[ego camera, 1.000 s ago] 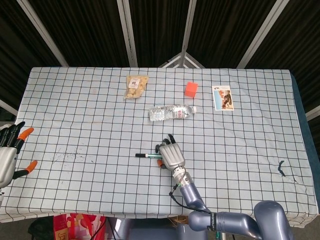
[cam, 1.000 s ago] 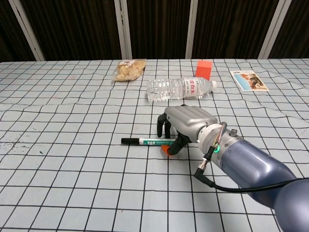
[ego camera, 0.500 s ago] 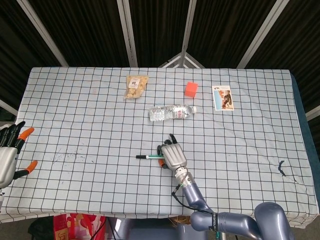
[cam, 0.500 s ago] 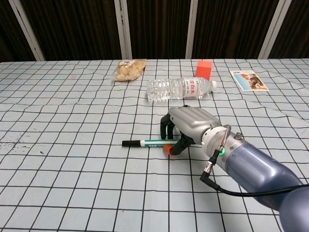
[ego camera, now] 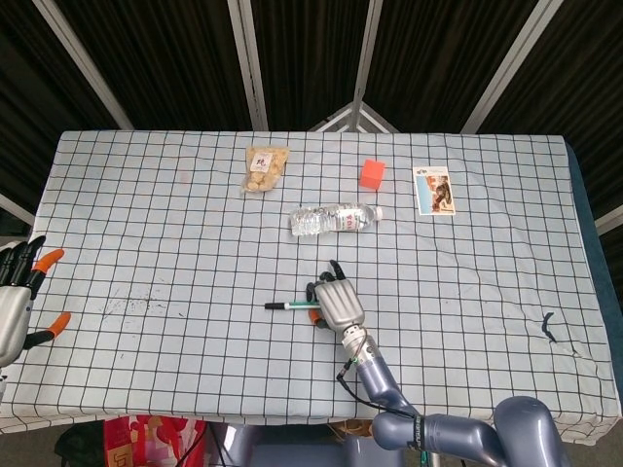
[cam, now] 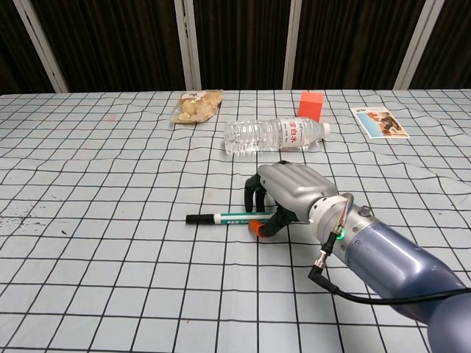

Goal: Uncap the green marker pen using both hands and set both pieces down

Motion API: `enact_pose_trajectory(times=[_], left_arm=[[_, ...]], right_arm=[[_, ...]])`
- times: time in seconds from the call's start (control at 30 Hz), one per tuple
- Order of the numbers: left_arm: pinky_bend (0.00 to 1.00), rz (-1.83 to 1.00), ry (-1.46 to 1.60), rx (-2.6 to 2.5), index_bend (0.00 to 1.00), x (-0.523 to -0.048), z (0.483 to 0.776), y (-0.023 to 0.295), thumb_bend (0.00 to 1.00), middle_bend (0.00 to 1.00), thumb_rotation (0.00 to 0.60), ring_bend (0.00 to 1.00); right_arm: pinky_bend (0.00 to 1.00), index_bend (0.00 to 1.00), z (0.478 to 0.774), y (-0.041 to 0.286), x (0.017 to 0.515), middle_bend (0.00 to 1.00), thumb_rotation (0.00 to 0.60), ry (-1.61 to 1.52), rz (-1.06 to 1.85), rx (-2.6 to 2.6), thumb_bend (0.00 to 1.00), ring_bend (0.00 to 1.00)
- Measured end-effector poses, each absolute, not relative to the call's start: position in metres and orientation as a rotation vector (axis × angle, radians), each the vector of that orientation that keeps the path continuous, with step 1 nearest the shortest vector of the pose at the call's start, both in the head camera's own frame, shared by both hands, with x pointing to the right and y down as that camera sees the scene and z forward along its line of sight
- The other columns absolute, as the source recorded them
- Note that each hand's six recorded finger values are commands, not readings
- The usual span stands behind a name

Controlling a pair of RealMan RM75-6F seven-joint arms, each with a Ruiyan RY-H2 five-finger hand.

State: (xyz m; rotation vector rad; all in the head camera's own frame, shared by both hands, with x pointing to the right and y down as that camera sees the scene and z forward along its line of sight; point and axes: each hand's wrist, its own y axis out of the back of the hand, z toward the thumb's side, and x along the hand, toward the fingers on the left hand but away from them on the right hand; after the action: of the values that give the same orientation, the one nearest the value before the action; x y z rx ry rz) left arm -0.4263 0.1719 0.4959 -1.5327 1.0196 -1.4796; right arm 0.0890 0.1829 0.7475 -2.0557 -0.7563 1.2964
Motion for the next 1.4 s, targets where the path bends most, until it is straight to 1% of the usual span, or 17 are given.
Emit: enact_pose_trajectory(times=[0.2, 0.4, 0.9, 1.03, 1.17, 1.27, 1.4], left_arm=[[0.0, -1.481, 1.025, -1.527, 0.17, -0.428, 0.495, 0.172, 0.33, 0.0, 0.6, 0.0], [0.0, -1.478, 1.033, -1.525, 0.17, -0.429, 0.492, 0.172, 0.34, 0.0, 0.6, 0.0], [0.0, -1.475, 1.036, -1.524, 0.17, -0.431, 0.492, 0.172, 0.34, 0.0, 0.6, 0.0], [0.0, -1.47, 1.036, -1.529, 0.17, -0.43, 0.493, 0.172, 0.33, 0.01, 0.6, 0.0], [0.0, -1.444, 1.037, -1.539, 0.17, -0.426, 0.493, 0.171, 0.34, 0.01, 0.6, 0.0], [0.0, -1.42, 1.041, -1.556, 0.17, -0.422, 0.493, 0.17, 0.33, 0.02, 0.6, 0.0], [0.0, -1.376, 1.062, -1.591, 0.17, -0.415, 0.492, 0.168, 0.33, 0.03, 0.6, 0.0]], right_arm=[[0.04, 0.68, 0.744, 0.182, 0.088, 0.63, 0.6, -0.777, 1.268, -2.078, 0.59, 0.35], [0.04, 0.75, 0.738, 0.179, 0.087, 0.65, 0.6, -0.811, 1.232, -2.092, 0.61, 0.37], [0.04, 0.76, 0.719, 0.164, 0.093, 0.66, 0.6, -0.951, 1.144, -2.161, 0.62, 0.39], [0.04, 0.79, 0.712, 0.159, 0.096, 0.67, 0.6, -1.008, 1.113, -2.185, 0.62, 0.39], [0.04, 0.8, 0.699, 0.149, 0.105, 0.67, 0.6, -1.072, 1.07, -2.2, 0.62, 0.39], [0.04, 0.81, 0.684, 0.137, 0.12, 0.67, 0.6, -1.103, 1.045, -2.152, 0.62, 0.4], [0.04, 0.81, 0.655, 0.119, 0.145, 0.67, 0.6, -1.152, 1.006, -2.08, 0.62, 0.4]])
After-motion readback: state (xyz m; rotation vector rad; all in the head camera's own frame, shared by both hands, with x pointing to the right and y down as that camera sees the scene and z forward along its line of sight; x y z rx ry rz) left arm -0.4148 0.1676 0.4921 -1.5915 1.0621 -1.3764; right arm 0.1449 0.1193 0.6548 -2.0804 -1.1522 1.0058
